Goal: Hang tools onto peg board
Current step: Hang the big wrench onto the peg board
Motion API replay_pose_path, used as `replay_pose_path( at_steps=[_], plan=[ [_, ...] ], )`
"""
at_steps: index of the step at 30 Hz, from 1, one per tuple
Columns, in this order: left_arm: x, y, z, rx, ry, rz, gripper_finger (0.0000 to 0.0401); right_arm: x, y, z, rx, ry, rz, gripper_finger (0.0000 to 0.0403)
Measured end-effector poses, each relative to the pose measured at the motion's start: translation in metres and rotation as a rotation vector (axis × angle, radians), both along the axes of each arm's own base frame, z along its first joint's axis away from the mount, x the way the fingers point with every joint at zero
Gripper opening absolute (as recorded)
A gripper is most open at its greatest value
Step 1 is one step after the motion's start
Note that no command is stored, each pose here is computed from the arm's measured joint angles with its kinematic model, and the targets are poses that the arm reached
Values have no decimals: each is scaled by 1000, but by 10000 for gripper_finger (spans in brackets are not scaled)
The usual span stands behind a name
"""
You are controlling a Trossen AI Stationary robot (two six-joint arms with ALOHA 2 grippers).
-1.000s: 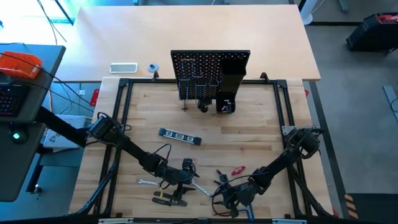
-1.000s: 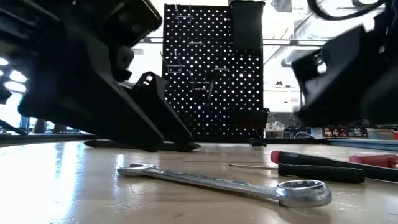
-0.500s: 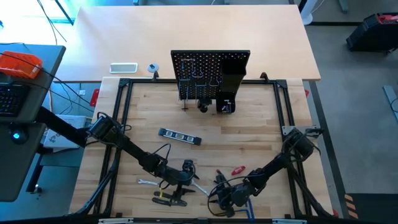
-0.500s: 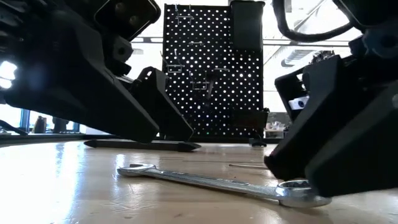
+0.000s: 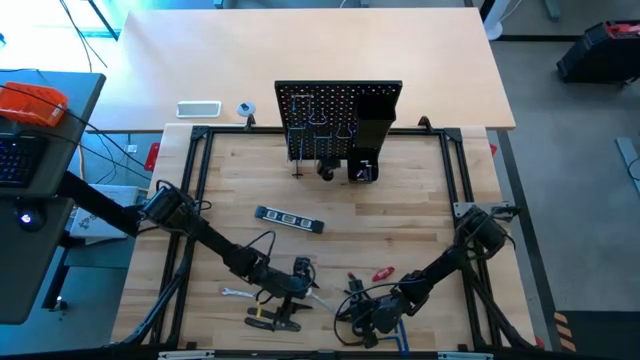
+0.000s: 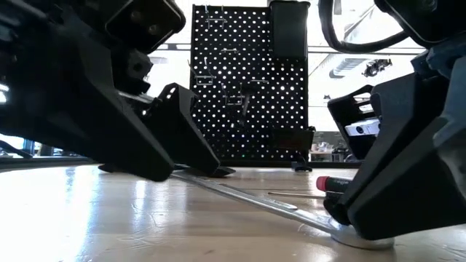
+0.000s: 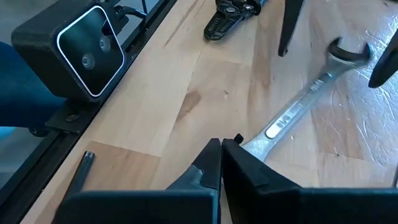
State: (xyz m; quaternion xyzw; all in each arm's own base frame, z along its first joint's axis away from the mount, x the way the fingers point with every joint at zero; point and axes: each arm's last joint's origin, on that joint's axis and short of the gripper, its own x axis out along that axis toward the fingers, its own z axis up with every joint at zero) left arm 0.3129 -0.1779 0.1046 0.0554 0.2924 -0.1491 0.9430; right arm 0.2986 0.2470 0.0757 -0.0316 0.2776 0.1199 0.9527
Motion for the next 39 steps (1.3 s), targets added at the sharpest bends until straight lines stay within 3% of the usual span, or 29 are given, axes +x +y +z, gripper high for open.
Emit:
replay_pose_path(
  at_steps=[12, 23, 39],
  plan=[
    [6, 18, -5, 47, 46, 36, 204, 0, 0, 0, 3, 0, -1, 2],
    [7, 19, -5, 35, 64, -32, 118, 0, 0, -1, 6, 2, -4, 2],
    [7, 19, -5, 39, 59, -30, 117, 0, 0, -1, 7, 0, -5, 2]
  ],
)
